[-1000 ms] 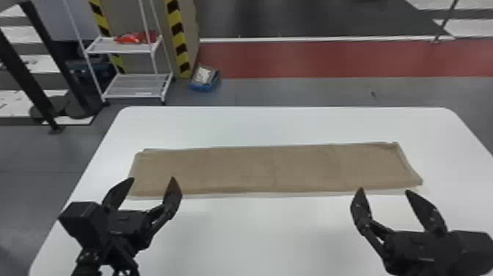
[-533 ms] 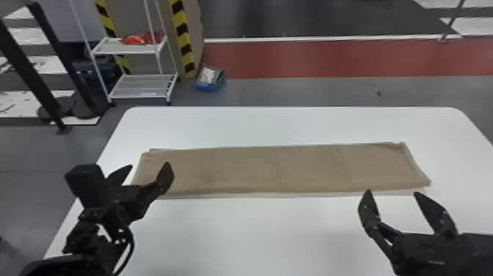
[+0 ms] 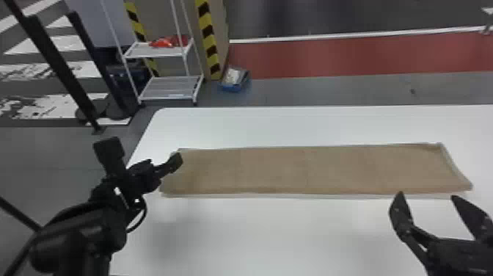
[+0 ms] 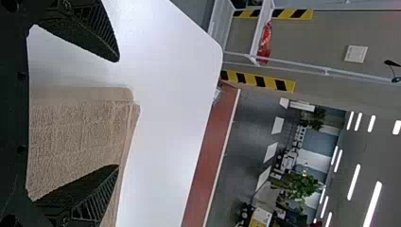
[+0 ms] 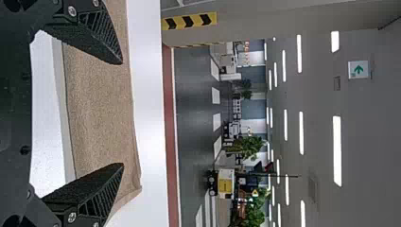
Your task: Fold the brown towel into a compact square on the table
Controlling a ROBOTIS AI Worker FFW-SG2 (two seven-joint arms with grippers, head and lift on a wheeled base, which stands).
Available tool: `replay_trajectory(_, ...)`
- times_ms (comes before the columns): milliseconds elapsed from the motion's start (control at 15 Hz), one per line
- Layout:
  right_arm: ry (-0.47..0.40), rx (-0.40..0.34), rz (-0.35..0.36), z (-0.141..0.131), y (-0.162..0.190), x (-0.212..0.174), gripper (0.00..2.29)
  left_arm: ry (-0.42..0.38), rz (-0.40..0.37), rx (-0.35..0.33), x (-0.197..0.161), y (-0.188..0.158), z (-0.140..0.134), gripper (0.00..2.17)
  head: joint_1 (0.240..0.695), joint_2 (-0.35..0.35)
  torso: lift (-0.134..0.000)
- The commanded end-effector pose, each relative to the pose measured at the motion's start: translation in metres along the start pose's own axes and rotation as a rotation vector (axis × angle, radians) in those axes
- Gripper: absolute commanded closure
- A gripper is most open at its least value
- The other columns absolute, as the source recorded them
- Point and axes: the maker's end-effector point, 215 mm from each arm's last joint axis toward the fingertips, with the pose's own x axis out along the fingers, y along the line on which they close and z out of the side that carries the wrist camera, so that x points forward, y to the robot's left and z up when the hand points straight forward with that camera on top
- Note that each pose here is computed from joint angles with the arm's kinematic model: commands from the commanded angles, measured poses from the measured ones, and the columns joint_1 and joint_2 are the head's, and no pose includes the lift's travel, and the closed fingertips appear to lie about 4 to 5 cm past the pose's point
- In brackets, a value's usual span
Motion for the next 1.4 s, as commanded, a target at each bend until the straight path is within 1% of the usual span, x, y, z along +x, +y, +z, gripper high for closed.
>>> replay_trajectory(0, 0.003, 0.001, -0.001, -0.002, 0.0, 0.001, 0.12, 0.042, 0.011, -0.01, 0.012, 0.014, -0.008, 0.08, 0.695, 0.175, -0.1)
replay_trajectory(133, 0.006, 0.001, 0.002, -0.004, 0.001, 0.003, 0.12, 0.074, 0.009, -0.04, 0.015, 0.026, -0.018, 0.08, 0.695, 0.183, -0.1)
replay_trajectory(267, 0.005, 0.001, 0.002, -0.003, 0.001, 0.003, 0.12, 0.116, -0.019, -0.064, 0.015, 0.021, -0.032, 0.08, 0.695, 0.19, -0.1)
replay_trajectory(400, 0.008, 0.001, 0.001, -0.004, 0.001, 0.004, 0.12, 0.157, -0.062, -0.107, 0.013, 0.011, -0.043, 0.09, 0.695, 0.19, -0.1)
replay_trajectory(467, 0.006, 0.002, 0.004, -0.004, 0.002, 0.004, 0.12, 0.162, -0.077, -0.112, 0.013, 0.007, -0.045, 0.11, 0.695, 0.186, -0.1)
replay_trajectory(600, 0.009, 0.003, 0.001, -0.005, 0.001, 0.004, 0.12, 0.172, -0.105, -0.125, 0.012, -0.002, -0.046, 0.17, 0.695, 0.177, -0.099)
replay_trajectory(733, 0.012, 0.004, 0.0, -0.007, 0.001, 0.005, 0.12, 0.197, -0.142, -0.13, 0.01, -0.013, -0.053, 0.33, 0.695, 0.167, -0.099)
replay_trajectory(800, 0.012, 0.004, 0.0, -0.007, 0.001, 0.005, 0.12, 0.203, -0.171, -0.129, 0.008, -0.021, -0.053, 0.58, 0.695, 0.162, -0.099)
replay_trajectory(867, 0.014, 0.004, -0.001, -0.008, 0.0, 0.005, 0.12, 0.203, -0.188, -0.127, 0.006, -0.024, -0.054, 1.01, 0.695, 0.157, -0.099)
replay_trajectory(933, 0.014, 0.004, -0.001, -0.008, 0.0, 0.005, 0.12, 0.199, -0.189, -0.124, 0.004, -0.024, -0.05, 1.38, 0.695, 0.143, -0.099)
replay_trajectory(1000, 0.014, 0.004, 0.0, -0.008, 0.001, 0.005, 0.12, 0.201, -0.189, -0.128, 0.002, -0.023, -0.05, 1.8, 0.695, 0.14, -0.099)
replay_trajectory(1067, 0.014, 0.004, 0.0, -0.008, 0.001, 0.005, 0.12, 0.209, -0.187, -0.131, -0.002, -0.023, -0.048, 2.09, 0.695, 0.138, -0.099)
replay_trajectory(1133, 0.014, 0.004, 0.0, -0.008, 0.001, 0.005, 0.12, 0.215, -0.189, -0.132, -0.004, -0.024, -0.048, 2.15, 0.695, 0.139, -0.099)
replay_trajectory(1333, 0.014, 0.004, -0.001, -0.009, 0.0, 0.006, 0.12, 0.188, -0.202, -0.111, -0.01, -0.027, -0.035, 2.15, 0.695, 0.142, -0.099)
